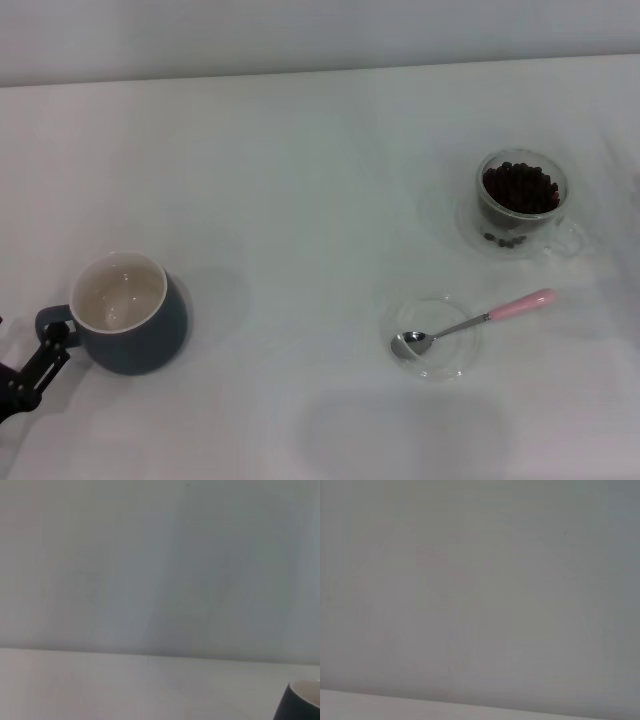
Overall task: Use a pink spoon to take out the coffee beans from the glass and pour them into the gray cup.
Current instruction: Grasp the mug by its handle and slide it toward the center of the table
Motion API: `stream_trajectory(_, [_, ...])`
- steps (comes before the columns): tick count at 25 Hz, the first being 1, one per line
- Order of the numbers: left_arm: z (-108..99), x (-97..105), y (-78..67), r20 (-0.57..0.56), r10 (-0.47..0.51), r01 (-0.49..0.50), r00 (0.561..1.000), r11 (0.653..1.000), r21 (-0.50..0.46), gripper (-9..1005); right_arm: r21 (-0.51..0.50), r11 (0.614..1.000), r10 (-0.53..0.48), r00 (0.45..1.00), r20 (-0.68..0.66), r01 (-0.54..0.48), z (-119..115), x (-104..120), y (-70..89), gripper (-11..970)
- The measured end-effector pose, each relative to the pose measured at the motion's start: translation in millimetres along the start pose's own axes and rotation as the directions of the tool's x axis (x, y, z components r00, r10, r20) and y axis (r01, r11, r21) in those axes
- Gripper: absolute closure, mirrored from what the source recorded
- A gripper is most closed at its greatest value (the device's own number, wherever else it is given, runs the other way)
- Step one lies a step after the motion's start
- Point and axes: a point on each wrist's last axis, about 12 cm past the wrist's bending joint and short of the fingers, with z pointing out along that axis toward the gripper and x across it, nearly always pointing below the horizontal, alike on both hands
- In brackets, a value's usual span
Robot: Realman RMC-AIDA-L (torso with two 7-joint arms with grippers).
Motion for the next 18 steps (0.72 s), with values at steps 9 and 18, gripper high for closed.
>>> stream_trajectory(9, [13.4, -1.2, -0.5, -0.024, 0.003, -0.002, 1.0, 1.0, 0.026, 161, 0.006, 1.0, 0.003, 1.0, 0.004, -0.003, 0.6, -0.7, -0.6, 177])
stream_trajectory(18, [19.1, -2.5, -1.4, -0.022, 0.002, -0.001, 1.0, 1.0, 0.026, 482, 0.008, 1.0, 0.005, 1.0, 0.007, -0.005, 3.3, -2.1, -0.2, 177])
